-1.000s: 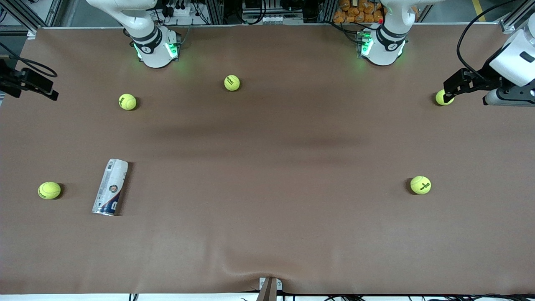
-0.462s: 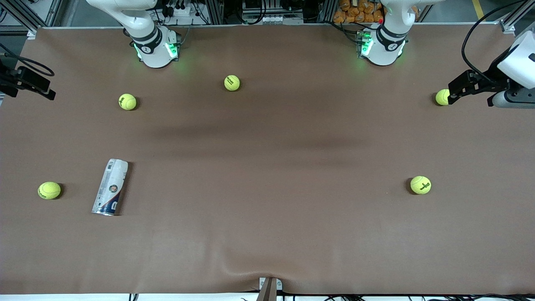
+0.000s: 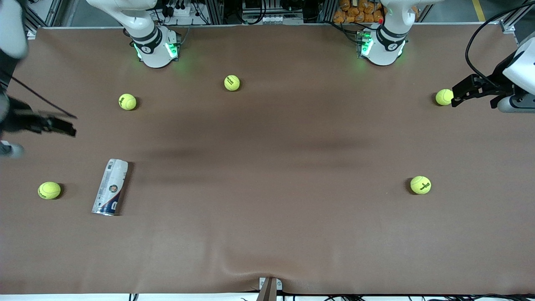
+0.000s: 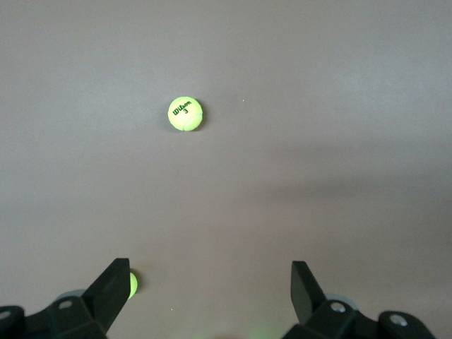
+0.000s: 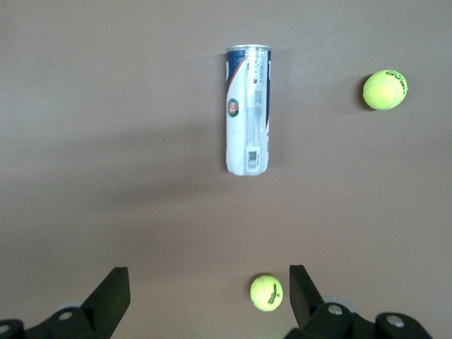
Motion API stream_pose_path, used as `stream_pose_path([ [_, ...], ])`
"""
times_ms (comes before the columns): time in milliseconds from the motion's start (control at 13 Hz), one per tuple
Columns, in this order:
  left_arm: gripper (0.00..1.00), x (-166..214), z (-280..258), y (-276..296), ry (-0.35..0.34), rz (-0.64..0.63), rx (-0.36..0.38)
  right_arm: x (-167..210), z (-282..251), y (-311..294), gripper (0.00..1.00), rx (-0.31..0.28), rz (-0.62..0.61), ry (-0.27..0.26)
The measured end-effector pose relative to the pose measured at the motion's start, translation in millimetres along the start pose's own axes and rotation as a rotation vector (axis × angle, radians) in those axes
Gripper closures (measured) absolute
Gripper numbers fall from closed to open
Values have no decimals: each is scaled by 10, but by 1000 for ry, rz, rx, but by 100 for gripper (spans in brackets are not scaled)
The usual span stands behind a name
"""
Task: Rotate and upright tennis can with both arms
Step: 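Reach the right gripper down to the lying tennis can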
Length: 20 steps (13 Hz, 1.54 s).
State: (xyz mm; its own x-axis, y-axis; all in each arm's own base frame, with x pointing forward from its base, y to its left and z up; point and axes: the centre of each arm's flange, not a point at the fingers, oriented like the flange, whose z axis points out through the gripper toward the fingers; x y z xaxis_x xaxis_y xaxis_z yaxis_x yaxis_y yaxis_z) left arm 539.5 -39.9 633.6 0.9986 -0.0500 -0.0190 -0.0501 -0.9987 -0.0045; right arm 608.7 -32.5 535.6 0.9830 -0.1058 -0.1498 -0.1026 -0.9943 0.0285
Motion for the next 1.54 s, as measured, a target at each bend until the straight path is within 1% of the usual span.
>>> stream_pose_path([
  [154,0,11,20,3,-4,1,-1,324,569,62,0,-21,2,-26],
  [231,0,19,32,5,-6,1,-1,460,859,130,0,-21,-3,-26],
  [385,0,34,57,3,-11,1,-2,650,1399,255,0,-16,-15,-4],
  [538,0,46,78,2,-15,2,-2,756,1900,302,0,-13,-21,20],
  [692,0,52,87,4,-16,2,-2,837,2295,318,0,-11,-28,24],
  [923,0,56,92,7,-17,3,-3,979,2776,529,0,-6,-45,53],
  [1077,0,64,104,7,-19,3,-3,1023,3042,625,0,1,-36,53],
  [1308,0,85,133,6,-21,3,-4,1040,3167,575,0,25,-27,50],
  [1538,0,93,147,6,-24,3,-4,1041,3297,560,0,30,-26,36],
])
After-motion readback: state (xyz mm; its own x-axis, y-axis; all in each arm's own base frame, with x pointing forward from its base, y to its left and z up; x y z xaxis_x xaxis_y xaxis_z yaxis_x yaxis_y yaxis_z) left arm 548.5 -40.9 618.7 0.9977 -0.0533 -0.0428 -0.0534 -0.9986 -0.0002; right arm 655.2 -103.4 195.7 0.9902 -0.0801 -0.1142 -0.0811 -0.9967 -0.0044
